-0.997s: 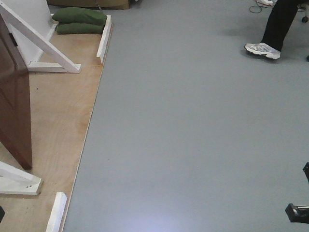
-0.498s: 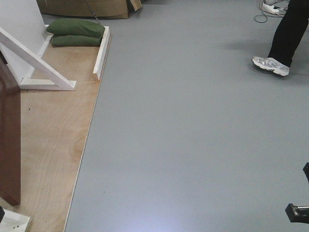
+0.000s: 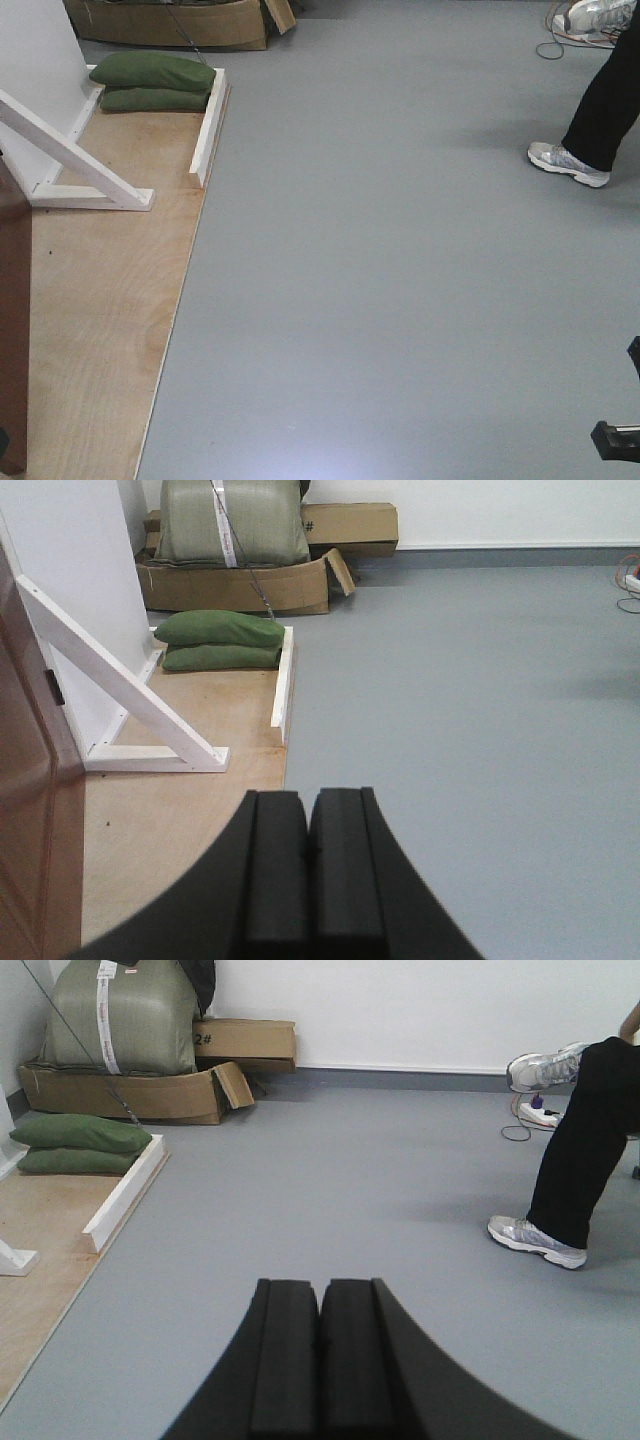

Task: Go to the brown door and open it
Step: 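Continue driving forward and stop beside the brown door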

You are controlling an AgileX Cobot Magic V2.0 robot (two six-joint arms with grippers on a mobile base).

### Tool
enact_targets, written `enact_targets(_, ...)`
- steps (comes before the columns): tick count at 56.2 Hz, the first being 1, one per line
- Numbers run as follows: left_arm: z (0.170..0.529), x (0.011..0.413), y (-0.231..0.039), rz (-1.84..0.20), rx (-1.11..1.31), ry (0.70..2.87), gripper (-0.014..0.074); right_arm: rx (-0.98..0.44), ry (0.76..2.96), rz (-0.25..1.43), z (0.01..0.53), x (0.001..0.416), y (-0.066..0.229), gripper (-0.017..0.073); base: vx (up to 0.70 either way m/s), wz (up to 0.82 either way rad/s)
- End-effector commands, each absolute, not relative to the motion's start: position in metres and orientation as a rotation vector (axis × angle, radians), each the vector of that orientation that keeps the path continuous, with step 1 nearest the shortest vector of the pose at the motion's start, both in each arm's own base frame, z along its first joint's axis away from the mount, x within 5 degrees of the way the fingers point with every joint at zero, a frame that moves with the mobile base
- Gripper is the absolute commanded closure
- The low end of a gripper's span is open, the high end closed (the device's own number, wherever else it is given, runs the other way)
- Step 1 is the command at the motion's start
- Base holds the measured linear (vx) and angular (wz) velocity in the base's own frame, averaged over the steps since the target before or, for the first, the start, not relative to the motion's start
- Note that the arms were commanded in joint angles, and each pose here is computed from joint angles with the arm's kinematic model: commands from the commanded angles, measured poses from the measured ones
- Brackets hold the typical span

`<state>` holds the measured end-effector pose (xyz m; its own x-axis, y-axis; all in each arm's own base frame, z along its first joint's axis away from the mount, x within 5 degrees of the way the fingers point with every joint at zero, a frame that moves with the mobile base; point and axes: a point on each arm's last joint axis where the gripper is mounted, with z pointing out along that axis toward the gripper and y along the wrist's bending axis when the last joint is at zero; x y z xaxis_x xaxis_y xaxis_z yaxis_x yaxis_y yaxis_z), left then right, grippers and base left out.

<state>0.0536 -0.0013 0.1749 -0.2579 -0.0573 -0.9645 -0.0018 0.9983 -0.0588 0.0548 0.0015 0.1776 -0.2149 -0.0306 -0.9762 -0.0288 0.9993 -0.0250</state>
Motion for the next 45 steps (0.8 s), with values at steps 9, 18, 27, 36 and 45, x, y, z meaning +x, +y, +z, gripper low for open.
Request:
enact_targets(9,0.188,0.0545,-0.001,-0.056,-0.05,1.731,0.0597,-0.048,1.697,-0.015,0.1844,0.0555,0.0011,0.0559,0.15,0.0)
enact_targets(18,0.188,0.0545,-0.001,-0.056,-0.05,1.731,0.0597,-0.048,1.697,-0.015,0.1844,0.0555,0.0011,0.0559,0.12,-0.01)
enact_targets(27,0.188,0.0545,-0.001,-0.056,-0.05,1.731,0.0597,-0.048,1.697,-0.015,0.1844,0.0555,0.0011,0.0559,0.11,-0.02)
enact_targets(36,0.188,0.0545,-0.001,-0.056,-0.05,1.731,0.0597,-0.048,1.697,-0.015,0.1844,0.0555,0.0011,0.0559,0.08,0.0)
enact_targets(45,0.188,0.0545,-0.001,-0.056,-0.05,1.731,0.0597,-0.048,1.697,-0.015,0.1844,0.0555,0.0011,0.0559,0.06,-0.01)
